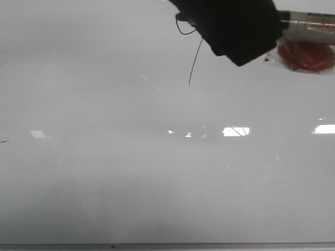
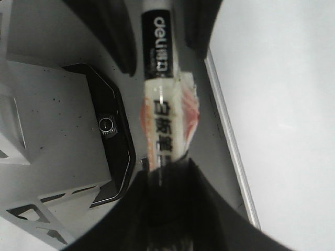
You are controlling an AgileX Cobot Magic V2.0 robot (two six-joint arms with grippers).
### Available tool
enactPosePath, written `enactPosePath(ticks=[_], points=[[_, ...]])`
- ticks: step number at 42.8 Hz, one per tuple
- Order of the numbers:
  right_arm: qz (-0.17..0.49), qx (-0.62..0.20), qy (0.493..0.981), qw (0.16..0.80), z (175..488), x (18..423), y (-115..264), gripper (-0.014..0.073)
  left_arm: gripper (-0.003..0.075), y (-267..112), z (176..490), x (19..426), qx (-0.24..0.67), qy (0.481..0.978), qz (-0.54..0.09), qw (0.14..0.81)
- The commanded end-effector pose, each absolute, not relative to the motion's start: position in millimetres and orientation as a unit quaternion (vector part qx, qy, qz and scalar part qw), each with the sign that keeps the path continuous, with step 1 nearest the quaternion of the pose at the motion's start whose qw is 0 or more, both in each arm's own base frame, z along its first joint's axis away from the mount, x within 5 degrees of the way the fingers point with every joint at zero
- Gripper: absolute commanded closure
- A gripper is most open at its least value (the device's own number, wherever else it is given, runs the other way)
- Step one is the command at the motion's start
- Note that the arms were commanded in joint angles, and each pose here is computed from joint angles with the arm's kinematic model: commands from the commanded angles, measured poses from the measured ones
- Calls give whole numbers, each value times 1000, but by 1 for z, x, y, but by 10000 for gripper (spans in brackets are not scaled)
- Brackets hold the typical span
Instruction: Write number 9 on whiteboard
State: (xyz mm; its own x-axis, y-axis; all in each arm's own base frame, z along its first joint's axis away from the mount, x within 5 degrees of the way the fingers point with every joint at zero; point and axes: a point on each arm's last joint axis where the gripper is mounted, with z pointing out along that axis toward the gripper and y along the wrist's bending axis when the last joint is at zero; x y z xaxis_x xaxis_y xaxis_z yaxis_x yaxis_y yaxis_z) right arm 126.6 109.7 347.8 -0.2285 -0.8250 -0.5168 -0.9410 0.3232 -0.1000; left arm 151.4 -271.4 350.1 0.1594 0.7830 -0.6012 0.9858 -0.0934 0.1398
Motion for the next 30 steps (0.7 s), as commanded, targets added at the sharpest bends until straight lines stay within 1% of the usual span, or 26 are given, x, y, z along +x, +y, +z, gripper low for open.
enactPosePath(ticks=[1, 2, 5, 8, 13, 15, 17, 19, 20, 21, 25, 26, 30], points=[[126, -569, 764, 276, 359, 125, 111, 655, 596, -273, 376, 145, 690, 609, -228, 318], [126, -569, 764, 276, 359, 125, 111, 647, 608, -273, 376, 145, 690, 609, -229, 319], [126, -568, 764, 277, 359, 125, 111, 586, 648, -273, 376, 145, 690, 609, -229, 318], [126, -568, 765, 277, 359, 125, 111, 475, 678, -273, 376, 145, 690, 609, -229, 317], [128, -564, 768, 275, 358, 125, 110, 236, 690, -272, 374, 144, 693, 613, -227, 305], [127, -556, 775, 273, 359, 124, 109, 139, 690, -270, 373, 145, 688, 622, -222, 301], [120, -545, 784, 274, 361, 123, 104, 79, 690, -269, 372, 148, 678, 638, -210, 298], [108, -524, 797, 279, 363, 121, 98, 57, 690, -266, 371, 150, 667, 655, -193, 297], [99, -509, 806, 284, 365, 121, 94, 56, 690, -264, 371, 153, 654, 672, -181, 296], [91, -496, 814, 289, 366, 120, 90, 56, 690, -262, 371, 155, 651, 679, -166, 297], [55, -423, 849, 312, 373, 116, 71, 56, 690, -247, 372, 166, 596, 738, -89, 304], [48, -407, 855, 317, 374, 115, 68, 56, 690, -244, 372, 168, 580, 751, -81, 305], [28, -342, 875, 342, 380, 109, 53, 56, 690, -224, 381, 178, 508, 794, -4, 335]])
